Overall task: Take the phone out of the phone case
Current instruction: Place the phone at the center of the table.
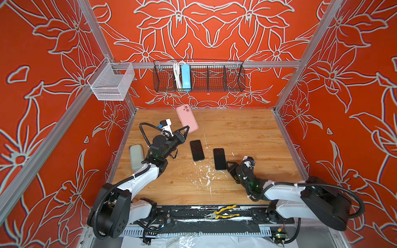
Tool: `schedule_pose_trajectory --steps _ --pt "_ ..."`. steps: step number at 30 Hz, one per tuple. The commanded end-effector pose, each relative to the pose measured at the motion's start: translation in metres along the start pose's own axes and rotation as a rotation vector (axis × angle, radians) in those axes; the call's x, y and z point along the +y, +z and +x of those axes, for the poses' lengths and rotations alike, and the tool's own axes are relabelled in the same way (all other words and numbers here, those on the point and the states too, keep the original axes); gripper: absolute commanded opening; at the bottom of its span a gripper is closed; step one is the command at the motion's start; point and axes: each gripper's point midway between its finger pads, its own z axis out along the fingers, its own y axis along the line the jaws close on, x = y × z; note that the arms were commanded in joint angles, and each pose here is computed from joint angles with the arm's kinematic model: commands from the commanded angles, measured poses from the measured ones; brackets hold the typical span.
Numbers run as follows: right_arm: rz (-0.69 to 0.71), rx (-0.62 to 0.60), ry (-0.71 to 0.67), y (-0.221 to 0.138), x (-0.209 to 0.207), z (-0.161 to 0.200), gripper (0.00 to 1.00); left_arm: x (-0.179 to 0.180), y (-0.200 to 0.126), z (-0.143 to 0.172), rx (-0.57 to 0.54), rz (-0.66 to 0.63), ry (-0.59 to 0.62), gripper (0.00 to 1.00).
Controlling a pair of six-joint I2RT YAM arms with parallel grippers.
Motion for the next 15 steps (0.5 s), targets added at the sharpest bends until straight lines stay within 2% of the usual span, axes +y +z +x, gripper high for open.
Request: schedule_pose_trajectory --steps 1,6,10,15 --pt "0.075 -0.055 -0.085 -0.009 -0.006 -0.014 0.46 -0.009 0.0 0.003 0.008 0.033 -0.03 0.0" --pt "0.023 -0.08 -0.177 -0.028 0.021 -0.034 0.51 -0.019 0.013 0.042 0.085 0.036 -0.066 0.0" --pt "0.005 -0.119 -0.274 -0.057 0.048 -0.066 0.54 -0.031 0.027 0.08 0.151 0.067 -0.133 0.0" --pt "-0.054 -0.173 -0.317 -0.094 0.077 -0.104 0.57 -0.039 0.041 0.121 0.192 0.042 -0.176 0.0"
